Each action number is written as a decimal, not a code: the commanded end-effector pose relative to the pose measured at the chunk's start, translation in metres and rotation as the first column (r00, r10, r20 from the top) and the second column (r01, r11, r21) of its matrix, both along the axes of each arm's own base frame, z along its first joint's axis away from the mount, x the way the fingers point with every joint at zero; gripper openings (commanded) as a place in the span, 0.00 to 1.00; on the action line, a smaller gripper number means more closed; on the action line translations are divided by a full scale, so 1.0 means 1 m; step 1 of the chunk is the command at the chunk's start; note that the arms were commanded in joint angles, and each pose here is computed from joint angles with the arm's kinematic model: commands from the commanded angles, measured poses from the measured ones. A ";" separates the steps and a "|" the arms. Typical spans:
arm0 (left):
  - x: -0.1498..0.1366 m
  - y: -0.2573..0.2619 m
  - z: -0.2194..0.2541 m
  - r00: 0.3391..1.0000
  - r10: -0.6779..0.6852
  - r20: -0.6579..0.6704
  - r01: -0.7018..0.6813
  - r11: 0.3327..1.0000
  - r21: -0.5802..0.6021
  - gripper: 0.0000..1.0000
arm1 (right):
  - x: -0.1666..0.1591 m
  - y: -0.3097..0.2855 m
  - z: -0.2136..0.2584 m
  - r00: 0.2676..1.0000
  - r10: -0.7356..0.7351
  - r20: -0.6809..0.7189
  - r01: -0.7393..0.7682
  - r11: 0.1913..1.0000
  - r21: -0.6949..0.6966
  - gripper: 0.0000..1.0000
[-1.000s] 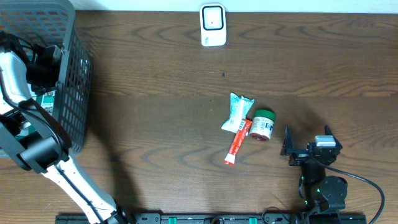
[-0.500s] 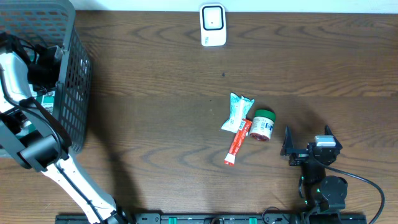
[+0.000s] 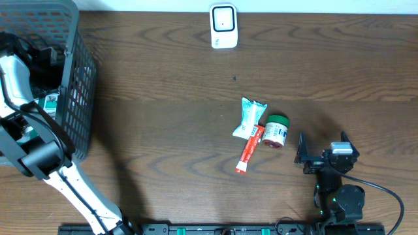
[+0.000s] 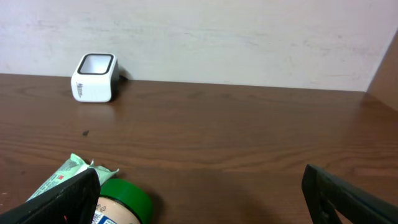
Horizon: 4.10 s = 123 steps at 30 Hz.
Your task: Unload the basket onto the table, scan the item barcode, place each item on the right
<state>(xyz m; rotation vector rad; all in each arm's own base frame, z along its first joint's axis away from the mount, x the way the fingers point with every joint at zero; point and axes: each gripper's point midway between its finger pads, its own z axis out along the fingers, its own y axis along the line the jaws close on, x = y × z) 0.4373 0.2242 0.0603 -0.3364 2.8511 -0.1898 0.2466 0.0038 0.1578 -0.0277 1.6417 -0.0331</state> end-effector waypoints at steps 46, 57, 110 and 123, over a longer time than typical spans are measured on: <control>0.016 -0.005 -0.007 1.000 0.019 -0.007 -0.018 0.991 0.136 0.67 | 0.000 0.001 -0.001 1.000 0.003 -0.005 -0.003 1.000 -0.006 0.99; 0.031 0.004 0.108 0.962 0.086 0.260 -0.145 0.966 0.214 0.63 | 0.000 0.001 -0.001 1.000 0.003 -0.005 -0.003 1.000 -0.006 0.99; 0.032 -0.011 0.027 0.963 -0.249 0.104 0.223 0.952 0.210 0.42 | 0.000 0.001 -0.001 1.000 0.003 -0.005 -0.003 1.000 -0.006 0.99; 0.028 0.000 0.268 0.800 -0.115 0.589 -0.164 0.903 0.398 0.50 | 0.000 0.001 -0.001 1.000 0.003 -0.005 -0.003 1.000 -0.006 0.99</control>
